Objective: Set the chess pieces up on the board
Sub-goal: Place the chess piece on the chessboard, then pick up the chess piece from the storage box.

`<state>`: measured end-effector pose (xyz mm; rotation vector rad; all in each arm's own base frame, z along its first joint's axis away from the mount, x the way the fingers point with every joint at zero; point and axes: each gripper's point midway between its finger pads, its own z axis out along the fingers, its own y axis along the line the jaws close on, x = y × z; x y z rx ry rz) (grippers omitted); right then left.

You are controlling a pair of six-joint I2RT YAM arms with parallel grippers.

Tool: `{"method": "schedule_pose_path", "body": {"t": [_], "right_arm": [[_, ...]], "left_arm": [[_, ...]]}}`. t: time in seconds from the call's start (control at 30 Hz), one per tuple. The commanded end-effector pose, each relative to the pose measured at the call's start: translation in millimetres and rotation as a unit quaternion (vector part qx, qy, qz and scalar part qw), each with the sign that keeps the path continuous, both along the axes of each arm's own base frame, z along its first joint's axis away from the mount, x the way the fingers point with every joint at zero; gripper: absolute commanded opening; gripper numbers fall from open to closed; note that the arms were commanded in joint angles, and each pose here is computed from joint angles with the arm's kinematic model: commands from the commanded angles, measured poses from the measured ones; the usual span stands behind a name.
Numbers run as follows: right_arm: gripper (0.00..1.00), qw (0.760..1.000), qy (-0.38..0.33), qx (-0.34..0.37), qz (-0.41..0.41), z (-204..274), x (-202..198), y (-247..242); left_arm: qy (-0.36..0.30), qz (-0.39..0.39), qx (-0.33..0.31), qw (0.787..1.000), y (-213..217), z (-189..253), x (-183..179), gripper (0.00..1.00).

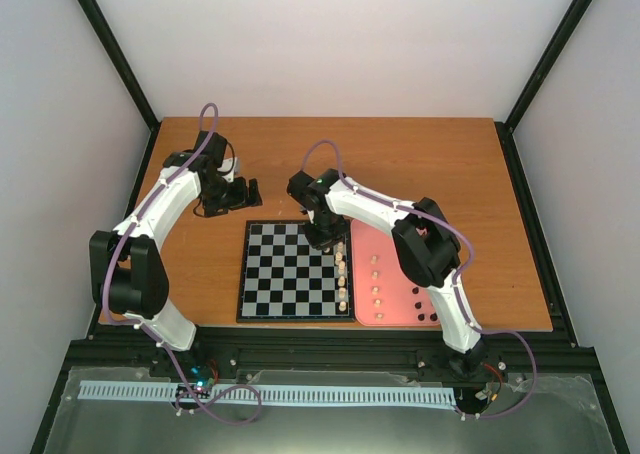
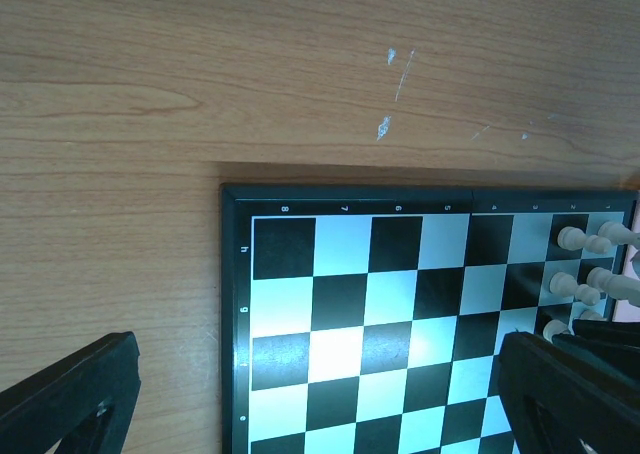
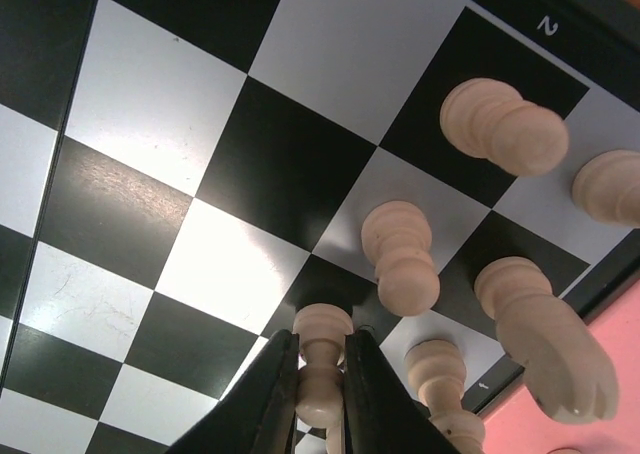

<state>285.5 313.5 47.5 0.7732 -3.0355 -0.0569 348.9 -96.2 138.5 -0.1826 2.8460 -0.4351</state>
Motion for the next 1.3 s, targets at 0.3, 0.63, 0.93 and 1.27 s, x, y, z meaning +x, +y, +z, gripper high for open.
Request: {"method": "schedule_pose_path", "body": {"t": [0.3,0.63,0.93,1.27], "right_arm": [[0.23,1.000,-0.002,-0.014,0.001,-11,5,-5],[0.36,0.999,-0.016,0.042,0.021,30,6,14],[0.38,0.996,-0.057,0.065,0.001,101,-10,1],[0.31,0.992,-0.015,0.022,-0.120,53,-23,-106]], "left_arm": [[-0.005,-0.001,-0.002,1.000,-3,3,3,1.00],[-0.004,-0.001,-0.003,1.000,-3,3,3,1.00],[-0.003,-0.001,-0.002,1.000,-2,2,3,1.00],[0.001,-0.001,-0.007,1.000,-5,0,4,1.00]]}}
